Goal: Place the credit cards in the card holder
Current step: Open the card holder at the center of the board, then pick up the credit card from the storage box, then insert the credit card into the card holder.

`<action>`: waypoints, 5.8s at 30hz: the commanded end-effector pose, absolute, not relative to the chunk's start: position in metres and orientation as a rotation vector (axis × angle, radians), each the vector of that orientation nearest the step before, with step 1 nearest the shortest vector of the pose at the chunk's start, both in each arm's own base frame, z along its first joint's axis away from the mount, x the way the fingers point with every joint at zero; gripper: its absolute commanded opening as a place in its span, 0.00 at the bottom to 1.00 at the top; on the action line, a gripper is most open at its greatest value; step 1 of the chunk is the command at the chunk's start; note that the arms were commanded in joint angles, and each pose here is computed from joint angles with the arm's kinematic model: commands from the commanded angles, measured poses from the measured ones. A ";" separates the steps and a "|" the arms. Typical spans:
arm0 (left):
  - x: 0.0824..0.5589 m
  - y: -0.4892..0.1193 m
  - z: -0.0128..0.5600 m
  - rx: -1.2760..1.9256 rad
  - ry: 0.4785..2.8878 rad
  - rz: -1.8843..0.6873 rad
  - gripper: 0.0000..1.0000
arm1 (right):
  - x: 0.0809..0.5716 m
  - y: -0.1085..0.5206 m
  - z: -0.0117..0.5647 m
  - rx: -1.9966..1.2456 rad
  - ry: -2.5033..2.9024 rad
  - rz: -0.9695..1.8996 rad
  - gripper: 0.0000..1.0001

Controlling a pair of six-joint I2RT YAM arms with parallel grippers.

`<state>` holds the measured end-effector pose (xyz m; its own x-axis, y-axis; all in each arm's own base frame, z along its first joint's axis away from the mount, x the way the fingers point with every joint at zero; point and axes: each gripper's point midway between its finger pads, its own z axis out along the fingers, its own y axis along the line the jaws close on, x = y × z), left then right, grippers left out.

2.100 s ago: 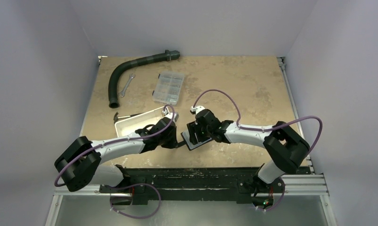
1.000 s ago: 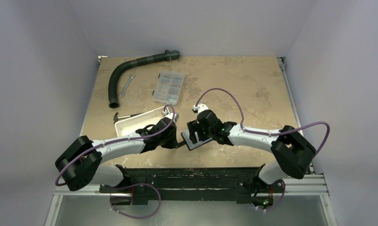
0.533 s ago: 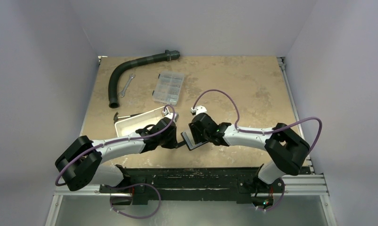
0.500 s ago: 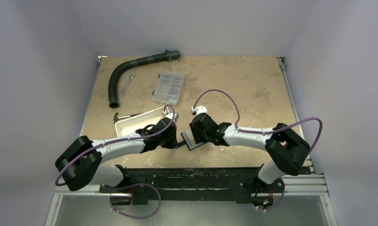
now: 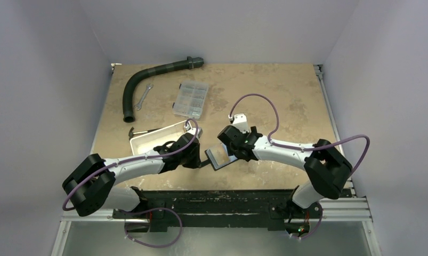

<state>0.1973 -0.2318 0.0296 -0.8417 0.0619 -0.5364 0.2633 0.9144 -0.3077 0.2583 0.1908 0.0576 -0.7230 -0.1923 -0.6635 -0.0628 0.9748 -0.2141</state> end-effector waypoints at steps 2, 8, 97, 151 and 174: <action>0.207 -0.241 0.047 0.259 2.479 -0.546 0.00 | 0.268 0.188 0.078 -0.155 2.332 -0.275 0.84; 0.207 -0.241 0.047 0.257 2.480 -0.545 0.00 | 0.250 0.275 0.126 -0.320 2.235 0.453 0.61; 0.342 -0.207 0.093 -0.336 2.409 -0.476 0.62 | 0.229 0.231 0.124 -0.187 2.141 0.614 0.58; 0.318 -0.164 0.139 -0.301 2.369 -0.302 0.00 | 0.232 0.248 0.107 -0.254 2.201 0.619 0.58; 0.239 -0.265 0.328 0.237 1.590 -1.426 0.00 | 0.188 0.285 0.307 -0.245 1.579 1.514 0.74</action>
